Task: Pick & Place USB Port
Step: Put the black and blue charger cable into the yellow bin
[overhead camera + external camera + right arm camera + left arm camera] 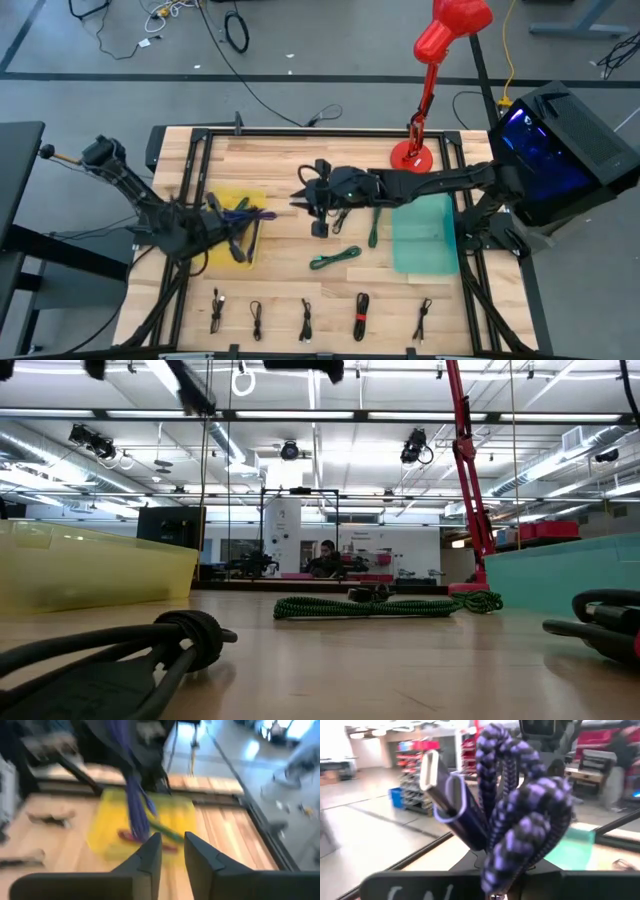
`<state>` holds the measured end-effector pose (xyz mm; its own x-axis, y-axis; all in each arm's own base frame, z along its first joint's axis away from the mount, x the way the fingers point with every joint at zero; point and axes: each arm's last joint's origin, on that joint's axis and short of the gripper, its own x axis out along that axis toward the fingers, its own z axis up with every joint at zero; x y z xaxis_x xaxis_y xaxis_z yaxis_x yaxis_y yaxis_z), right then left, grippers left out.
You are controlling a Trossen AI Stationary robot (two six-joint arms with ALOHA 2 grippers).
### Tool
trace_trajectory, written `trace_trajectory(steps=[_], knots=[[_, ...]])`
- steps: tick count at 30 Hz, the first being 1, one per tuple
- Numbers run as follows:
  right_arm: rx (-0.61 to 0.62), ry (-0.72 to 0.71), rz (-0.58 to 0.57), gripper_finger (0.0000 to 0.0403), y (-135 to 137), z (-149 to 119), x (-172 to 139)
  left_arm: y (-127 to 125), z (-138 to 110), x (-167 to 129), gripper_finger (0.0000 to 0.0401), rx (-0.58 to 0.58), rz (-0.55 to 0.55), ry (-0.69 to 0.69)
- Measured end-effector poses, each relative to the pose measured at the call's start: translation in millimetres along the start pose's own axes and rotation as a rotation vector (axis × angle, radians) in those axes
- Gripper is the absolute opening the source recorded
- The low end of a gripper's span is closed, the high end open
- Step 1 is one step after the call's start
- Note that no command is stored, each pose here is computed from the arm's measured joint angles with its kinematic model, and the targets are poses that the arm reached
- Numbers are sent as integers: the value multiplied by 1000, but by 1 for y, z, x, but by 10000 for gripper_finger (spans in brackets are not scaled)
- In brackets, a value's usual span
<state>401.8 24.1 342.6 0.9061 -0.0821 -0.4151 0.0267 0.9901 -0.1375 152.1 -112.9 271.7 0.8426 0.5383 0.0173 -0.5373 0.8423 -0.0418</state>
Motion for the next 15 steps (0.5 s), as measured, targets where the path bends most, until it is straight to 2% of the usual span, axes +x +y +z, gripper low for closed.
trace_trajectory(steps=[4, 8, 12, 15], knots=[[47, 81, -67, 99, -15, -8, -1, -2, -7, -25, 19, -15, 50, 16], [92, 173, -122, 103, -24, -20, 1, -4, -10, -43, 19, -77, -24, 19], [88, 225, -159, 99, -27, -36, 6, -4, -14, -49, 19, -50, -58, 21], [95, 236, -173, 95, -29, -41, 7, -2, -19, -46, 19, -44, -42, 20]])
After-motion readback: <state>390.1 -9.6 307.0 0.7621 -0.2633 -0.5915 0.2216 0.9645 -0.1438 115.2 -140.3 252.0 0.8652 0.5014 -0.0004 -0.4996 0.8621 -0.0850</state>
